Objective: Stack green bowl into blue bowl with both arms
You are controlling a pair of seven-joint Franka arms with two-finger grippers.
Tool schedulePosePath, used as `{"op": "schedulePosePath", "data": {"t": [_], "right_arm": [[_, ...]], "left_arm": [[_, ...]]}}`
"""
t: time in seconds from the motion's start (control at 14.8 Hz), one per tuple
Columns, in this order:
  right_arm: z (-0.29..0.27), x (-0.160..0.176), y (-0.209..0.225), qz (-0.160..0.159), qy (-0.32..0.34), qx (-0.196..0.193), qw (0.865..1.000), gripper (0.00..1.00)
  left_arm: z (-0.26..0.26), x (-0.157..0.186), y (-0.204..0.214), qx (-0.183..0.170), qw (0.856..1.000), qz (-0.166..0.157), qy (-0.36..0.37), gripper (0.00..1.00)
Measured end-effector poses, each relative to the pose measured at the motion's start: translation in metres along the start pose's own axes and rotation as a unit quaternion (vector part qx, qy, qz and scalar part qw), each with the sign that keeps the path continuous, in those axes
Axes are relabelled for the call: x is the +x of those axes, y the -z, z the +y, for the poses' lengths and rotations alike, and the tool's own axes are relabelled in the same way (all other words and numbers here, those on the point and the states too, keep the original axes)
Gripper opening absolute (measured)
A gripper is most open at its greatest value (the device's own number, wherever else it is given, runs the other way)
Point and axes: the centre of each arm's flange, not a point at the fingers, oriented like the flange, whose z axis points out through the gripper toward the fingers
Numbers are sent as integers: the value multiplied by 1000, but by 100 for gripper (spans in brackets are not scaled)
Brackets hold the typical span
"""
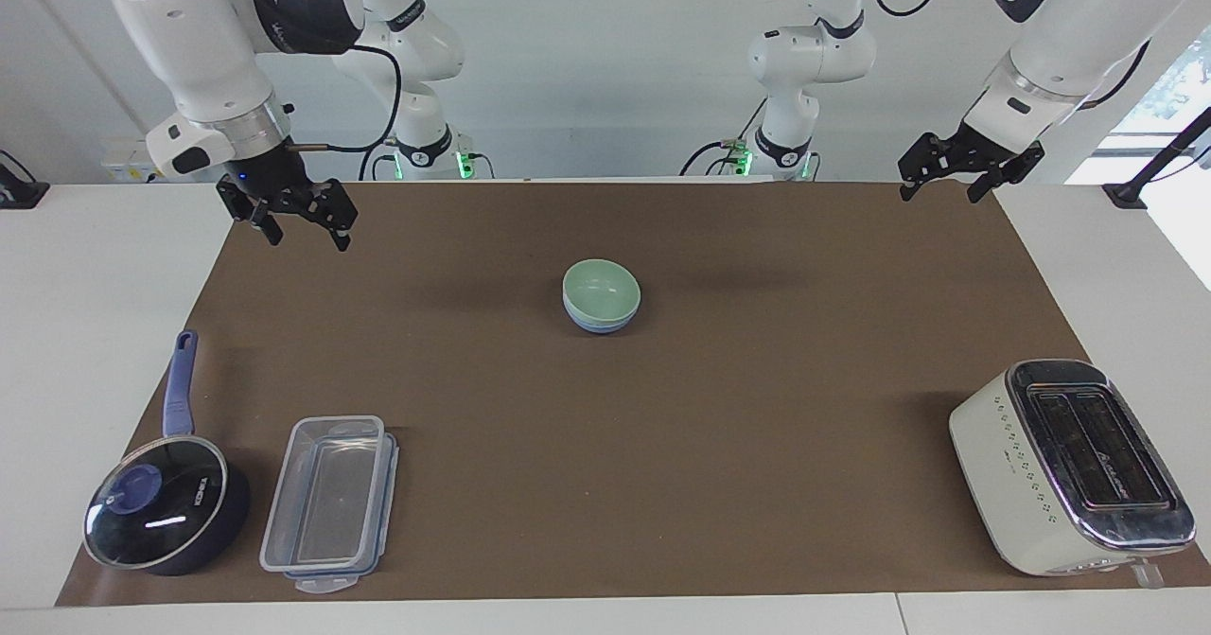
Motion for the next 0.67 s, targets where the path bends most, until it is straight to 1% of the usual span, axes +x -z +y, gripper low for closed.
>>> {"op": "schedulePosePath", "data": {"t": [0.13,0.34,0.67], "right_arm": [[0,4,13,-6,0,-2,1000,100],[0,4,19,-9,0,-2,1000,100],[1,-6,23,-42,0,-7,999,100]], "left_arm": [[0,0,0,0,1000,0,0,100],[0,0,0,0,1000,0,0,100],[0,0,0,0,1000,0,0,100]]}}
